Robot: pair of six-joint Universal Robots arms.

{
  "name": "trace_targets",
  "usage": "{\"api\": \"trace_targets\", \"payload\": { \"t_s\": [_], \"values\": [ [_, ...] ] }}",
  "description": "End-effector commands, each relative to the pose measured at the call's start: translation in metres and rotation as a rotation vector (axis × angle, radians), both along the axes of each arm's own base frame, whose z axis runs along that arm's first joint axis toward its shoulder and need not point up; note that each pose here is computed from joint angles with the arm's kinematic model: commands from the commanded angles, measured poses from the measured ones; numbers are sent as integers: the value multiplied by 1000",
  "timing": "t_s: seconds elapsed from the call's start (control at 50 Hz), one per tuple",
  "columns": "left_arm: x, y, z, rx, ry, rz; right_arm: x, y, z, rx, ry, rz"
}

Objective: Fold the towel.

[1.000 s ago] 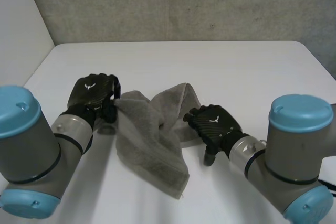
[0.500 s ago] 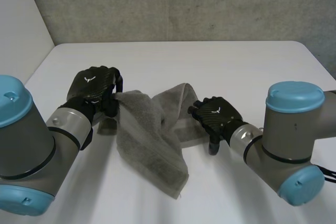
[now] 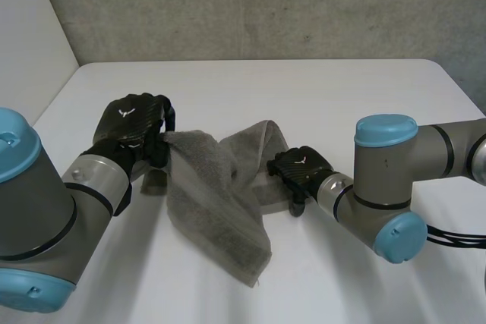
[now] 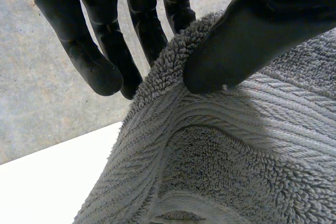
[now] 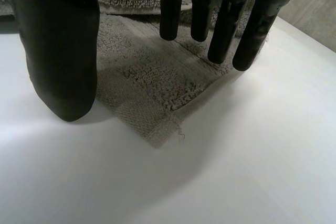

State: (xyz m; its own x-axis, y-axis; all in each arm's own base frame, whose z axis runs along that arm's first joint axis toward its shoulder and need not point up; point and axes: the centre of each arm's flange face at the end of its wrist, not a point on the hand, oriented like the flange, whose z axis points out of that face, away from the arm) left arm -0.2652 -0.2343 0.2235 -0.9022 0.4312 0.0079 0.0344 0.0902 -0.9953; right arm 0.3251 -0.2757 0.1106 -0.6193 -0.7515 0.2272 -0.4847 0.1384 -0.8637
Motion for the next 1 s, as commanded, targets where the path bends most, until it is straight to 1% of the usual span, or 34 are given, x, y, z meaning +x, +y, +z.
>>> {"api": "trace_targets", "payload": {
  "t_s": [0.02,0.46,1.0],
  "values": [
    [0,0,-1,3,-2,0,1,-5,2,-13,-9,-4],
    [0,-1,-2,1,1,4,6,-15,-4,-26,-13,-1],
    [1,-3,-2,-3,3,7,14,-29,5,-77,-40,-3]
  ]
}}
